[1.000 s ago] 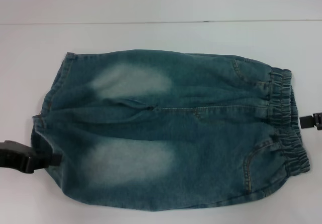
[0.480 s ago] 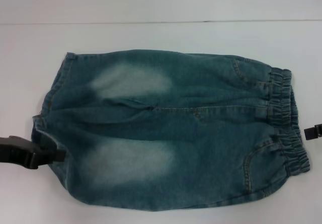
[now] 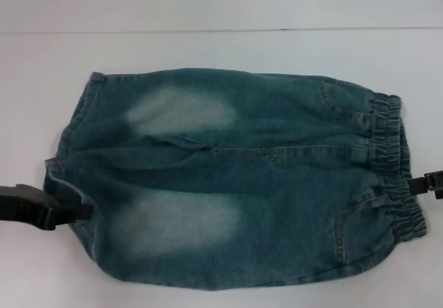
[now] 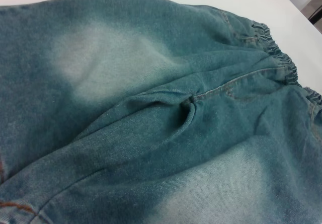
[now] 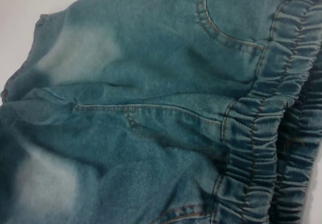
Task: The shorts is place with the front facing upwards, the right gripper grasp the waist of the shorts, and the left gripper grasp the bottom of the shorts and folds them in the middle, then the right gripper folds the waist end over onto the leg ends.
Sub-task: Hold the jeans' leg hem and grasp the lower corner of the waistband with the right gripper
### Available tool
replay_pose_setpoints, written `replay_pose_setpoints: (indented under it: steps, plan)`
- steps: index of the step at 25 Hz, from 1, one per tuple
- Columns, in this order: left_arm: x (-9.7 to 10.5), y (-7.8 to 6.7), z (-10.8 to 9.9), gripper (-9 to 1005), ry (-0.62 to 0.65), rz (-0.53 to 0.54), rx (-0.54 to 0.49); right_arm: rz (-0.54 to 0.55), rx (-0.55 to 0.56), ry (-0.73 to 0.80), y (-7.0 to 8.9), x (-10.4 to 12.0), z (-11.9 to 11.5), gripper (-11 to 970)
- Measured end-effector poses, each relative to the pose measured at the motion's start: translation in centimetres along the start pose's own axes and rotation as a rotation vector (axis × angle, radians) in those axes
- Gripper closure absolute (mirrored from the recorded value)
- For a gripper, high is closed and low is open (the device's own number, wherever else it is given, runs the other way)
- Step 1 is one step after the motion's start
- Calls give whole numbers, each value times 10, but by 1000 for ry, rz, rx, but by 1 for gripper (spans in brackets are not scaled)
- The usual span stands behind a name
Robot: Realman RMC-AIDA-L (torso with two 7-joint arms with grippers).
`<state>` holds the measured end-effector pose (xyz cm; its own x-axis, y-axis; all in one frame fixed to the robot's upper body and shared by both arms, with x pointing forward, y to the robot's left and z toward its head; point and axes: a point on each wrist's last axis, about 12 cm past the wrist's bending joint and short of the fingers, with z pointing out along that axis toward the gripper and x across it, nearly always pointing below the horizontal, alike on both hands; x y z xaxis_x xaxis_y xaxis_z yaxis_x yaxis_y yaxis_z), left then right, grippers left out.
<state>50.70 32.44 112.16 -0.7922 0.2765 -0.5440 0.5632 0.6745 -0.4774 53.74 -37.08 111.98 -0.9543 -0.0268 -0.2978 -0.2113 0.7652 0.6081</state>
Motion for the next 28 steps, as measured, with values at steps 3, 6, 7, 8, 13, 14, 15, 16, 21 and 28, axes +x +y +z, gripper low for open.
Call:
replay_pose_setpoints:
  steps: [3, 6, 7, 8, 13, 14, 15, 16, 21, 28]
  plan:
    - [-1, 0, 0, 965, -1, 1, -1, -1, 1, -1, 0, 0, 0, 45]
    - [-1, 0, 0, 965, -2, 0, -3, -4, -2, 0, 0, 0, 1, 45]
    - [-1, 0, 0, 965, -3, -1, -4, -3, -4, 1, 0, 1, 2, 45]
    - [-1, 0, 1, 965, -4, -2, -4, -2, -5, 2, 0, 2, 2, 45]
    - [-4, 0, 4, 965, -3, -3, 5, 2, -8, 2, -3, 4, 4, 44]
    - [-5, 0, 6, 965, -1, -4, 10, 1, -8, 2, -3, 4, 4, 44]
    - [-6, 0, 7, 965, 1, -3, 13, 1, -7, 2, -3, 4, 4, 44]
    - [-7, 0, 8, 965, 2, -3, 15, 1, -6, 2, -3, 4, 4, 44]
    - [-9, -1, 10, 965, 4, 1, 20, 12, -15, 6, -4, 5, 9, 44]
    - [-8, 0, 9, 965, 4, -1, 18, 18, -18, 2, -5, 6, 13, 45]
